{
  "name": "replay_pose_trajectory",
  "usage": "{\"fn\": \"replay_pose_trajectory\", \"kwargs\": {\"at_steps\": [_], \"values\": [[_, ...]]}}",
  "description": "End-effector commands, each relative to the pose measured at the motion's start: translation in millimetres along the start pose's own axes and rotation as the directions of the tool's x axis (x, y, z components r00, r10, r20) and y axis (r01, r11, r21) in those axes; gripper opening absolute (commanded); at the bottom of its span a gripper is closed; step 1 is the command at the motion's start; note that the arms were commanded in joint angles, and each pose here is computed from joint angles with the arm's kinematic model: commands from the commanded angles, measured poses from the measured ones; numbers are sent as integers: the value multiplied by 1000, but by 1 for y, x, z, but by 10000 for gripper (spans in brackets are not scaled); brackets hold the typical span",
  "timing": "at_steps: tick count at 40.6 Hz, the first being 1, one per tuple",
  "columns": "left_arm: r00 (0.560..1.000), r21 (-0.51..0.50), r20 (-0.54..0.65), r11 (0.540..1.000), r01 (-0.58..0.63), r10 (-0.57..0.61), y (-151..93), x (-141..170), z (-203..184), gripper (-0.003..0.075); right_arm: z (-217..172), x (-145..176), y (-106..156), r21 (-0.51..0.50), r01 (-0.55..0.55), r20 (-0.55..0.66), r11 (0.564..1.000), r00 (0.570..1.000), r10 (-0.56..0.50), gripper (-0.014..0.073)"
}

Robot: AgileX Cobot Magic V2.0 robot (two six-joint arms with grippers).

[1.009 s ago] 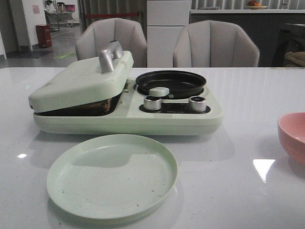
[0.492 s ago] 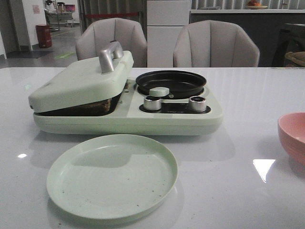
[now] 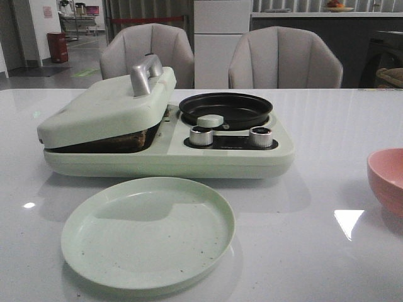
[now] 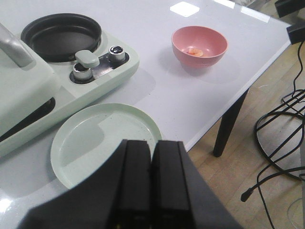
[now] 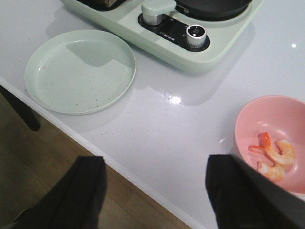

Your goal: Make breakfast with bread and shrimp

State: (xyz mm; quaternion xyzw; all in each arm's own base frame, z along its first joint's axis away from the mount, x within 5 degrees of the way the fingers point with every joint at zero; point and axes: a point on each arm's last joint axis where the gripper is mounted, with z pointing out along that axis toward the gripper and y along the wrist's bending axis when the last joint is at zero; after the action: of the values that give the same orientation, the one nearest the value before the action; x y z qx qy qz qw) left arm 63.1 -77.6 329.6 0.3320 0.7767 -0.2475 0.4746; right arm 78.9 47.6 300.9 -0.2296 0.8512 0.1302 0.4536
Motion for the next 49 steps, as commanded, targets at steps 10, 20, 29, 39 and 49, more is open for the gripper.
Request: {"fn": "replay_pose_trajectory", "kwargs": {"at_steps": [10,20,29,39,49], "values": [[995,15,99,1000,6,-7,-2,-14,-5,101,41,-51,-30,177,-71,-168,982,981,101,546],[995,15,99,1000,6,-7,-2,-14,-5,101,70,-77,-99,404,-218,-264,889,902,341,546],[995,15,99,1000,6,-7,-2,-14,-5,101,96,-71,-160,523,-301,-263,797,833,487,546],[995,15,99,1000,6,-7,-2,-14,-5,101,128,-46,-191,556,-317,-321,769,771,550,546],[995,15,99,1000,6,-7,-2,-14,-5,101,159,-28,-204,552,-317,-359,771,744,563,532]]}}
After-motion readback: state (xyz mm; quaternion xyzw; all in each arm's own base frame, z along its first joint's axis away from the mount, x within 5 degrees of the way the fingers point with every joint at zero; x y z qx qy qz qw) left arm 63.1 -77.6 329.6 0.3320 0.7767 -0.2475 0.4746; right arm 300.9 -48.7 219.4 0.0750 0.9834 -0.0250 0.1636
